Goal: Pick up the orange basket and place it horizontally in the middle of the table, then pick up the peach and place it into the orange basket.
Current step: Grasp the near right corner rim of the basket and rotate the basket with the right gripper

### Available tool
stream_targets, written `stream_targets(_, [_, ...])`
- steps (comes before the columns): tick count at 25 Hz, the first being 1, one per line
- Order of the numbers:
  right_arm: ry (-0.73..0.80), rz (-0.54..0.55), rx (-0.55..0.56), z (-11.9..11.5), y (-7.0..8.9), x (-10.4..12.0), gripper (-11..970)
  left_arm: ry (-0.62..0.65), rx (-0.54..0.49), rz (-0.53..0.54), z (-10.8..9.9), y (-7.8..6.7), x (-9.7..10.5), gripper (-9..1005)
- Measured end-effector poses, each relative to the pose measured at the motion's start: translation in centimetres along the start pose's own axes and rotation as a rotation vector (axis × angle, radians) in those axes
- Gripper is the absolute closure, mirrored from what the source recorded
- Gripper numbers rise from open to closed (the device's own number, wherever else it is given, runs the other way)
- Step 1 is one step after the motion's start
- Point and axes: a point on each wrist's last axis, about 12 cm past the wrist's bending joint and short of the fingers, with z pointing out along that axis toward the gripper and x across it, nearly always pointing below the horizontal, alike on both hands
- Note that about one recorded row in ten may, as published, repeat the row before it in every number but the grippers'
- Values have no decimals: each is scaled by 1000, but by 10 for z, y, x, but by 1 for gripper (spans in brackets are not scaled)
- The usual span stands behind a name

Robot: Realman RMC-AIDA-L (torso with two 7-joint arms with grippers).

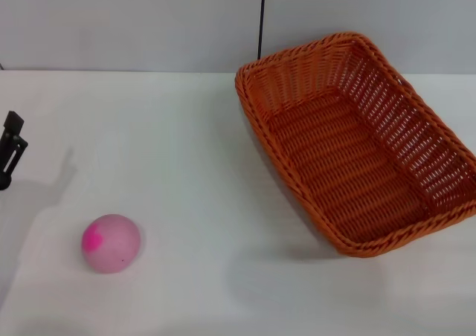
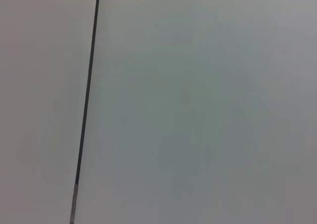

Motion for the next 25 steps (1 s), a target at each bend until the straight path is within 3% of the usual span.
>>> stream_targets(2, [35,76,-116,3,-13,-17,385,-13,0,5,5,1,-2,172])
stream_targets(6, [161,183,-212,17,-28,-35,385,-34,9,23,14,4,-5,173])
stream_targets(7, [288,226,-282,34,-36,-50,385,-48,18,29,19,5,-8,173])
stream_targets(8, [288,226,-282,34,-36,-50,385,-50,20,28,19,6,-8,173])
stream_targets(9, [418,257,-337,53,-39,-66,385,-54,23,26,21,6,-9,174])
stream_targets(11, [493,280,-354,62,-39,-73,385,-57,25,21,22,7,-10,174])
stream_targets(14, [730,288,-398,102,-34,-101,385,-69,38,1,28,9,-13,175])
stream_targets(16, [785,280,-406,110,-31,-105,385,-71,41,2,29,9,-13,175])
stream_targets(17, [900,256,-422,132,-25,-113,385,-75,45,6,32,10,-14,175])
stream_targets(18, [900,256,-422,132,-25,-113,385,-75,45,6,32,10,-14,176])
stream_targets(21, [1049,188,-432,161,-15,-118,384,-95,57,-9,32,6,-15,176])
stream_targets(22, [1139,132,-420,182,-8,-117,384,-101,63,-29,29,2,-15,177])
stream_targets(25, [1216,86,-387,201,-2,-113,384,-98,63,-52,26,-2,-13,177])
